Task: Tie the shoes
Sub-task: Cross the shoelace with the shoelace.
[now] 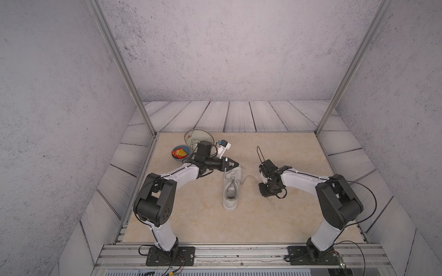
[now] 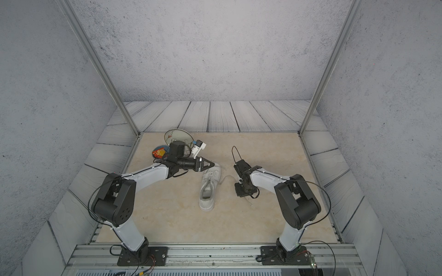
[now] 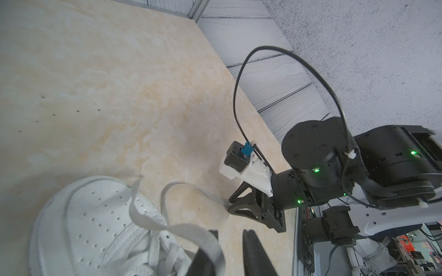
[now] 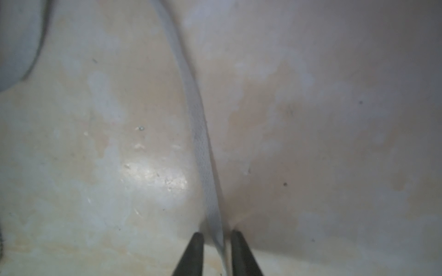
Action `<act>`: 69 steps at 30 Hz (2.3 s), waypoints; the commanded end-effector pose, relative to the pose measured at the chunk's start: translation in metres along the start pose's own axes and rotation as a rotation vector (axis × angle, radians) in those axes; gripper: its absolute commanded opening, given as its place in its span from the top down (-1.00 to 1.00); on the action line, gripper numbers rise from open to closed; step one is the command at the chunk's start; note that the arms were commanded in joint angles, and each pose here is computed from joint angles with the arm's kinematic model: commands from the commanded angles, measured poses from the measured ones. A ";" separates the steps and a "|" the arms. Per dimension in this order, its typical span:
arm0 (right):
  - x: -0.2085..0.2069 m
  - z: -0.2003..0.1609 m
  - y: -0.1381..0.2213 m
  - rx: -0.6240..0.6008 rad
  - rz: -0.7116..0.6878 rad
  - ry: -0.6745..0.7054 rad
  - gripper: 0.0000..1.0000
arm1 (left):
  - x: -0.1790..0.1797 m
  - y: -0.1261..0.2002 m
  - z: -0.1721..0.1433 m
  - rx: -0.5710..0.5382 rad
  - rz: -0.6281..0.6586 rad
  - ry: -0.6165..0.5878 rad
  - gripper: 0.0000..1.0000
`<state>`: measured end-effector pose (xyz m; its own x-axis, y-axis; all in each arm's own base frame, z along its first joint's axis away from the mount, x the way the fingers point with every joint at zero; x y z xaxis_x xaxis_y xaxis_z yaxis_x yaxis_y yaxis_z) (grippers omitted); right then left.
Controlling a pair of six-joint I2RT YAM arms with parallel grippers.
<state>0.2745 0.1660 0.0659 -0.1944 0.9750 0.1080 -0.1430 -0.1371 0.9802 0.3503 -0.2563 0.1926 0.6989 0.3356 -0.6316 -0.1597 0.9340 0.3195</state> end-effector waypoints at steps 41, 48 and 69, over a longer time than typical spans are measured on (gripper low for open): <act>0.109 0.054 0.304 -0.664 0.893 0.264 1.00 | -0.042 0.005 -0.011 -0.076 -0.071 -0.453 -0.09; 0.118 0.057 0.324 -0.679 0.987 0.268 1.00 | -0.045 -0.004 -0.008 -0.074 -0.080 -0.492 -0.12; 0.121 0.058 0.324 -0.665 1.029 0.253 1.00 | -0.064 -0.016 0.016 -0.121 -0.149 -0.517 -0.09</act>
<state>0.2676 0.2496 0.3920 -0.6475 0.3571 0.6732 -0.2800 -0.9331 0.2257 0.3162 -0.2901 0.2299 0.9603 0.1395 -0.2416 -0.0991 0.9801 0.1720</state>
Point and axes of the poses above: each gripper's point midway between its finger pads, its own y axis back along the fingers, its own x axis along the line the jaws close on, z = x × y, the point moved 5 cm from there along y, back along the fingers, and after that the axes turned 3 degrees about -y, right-handed, at the moved point
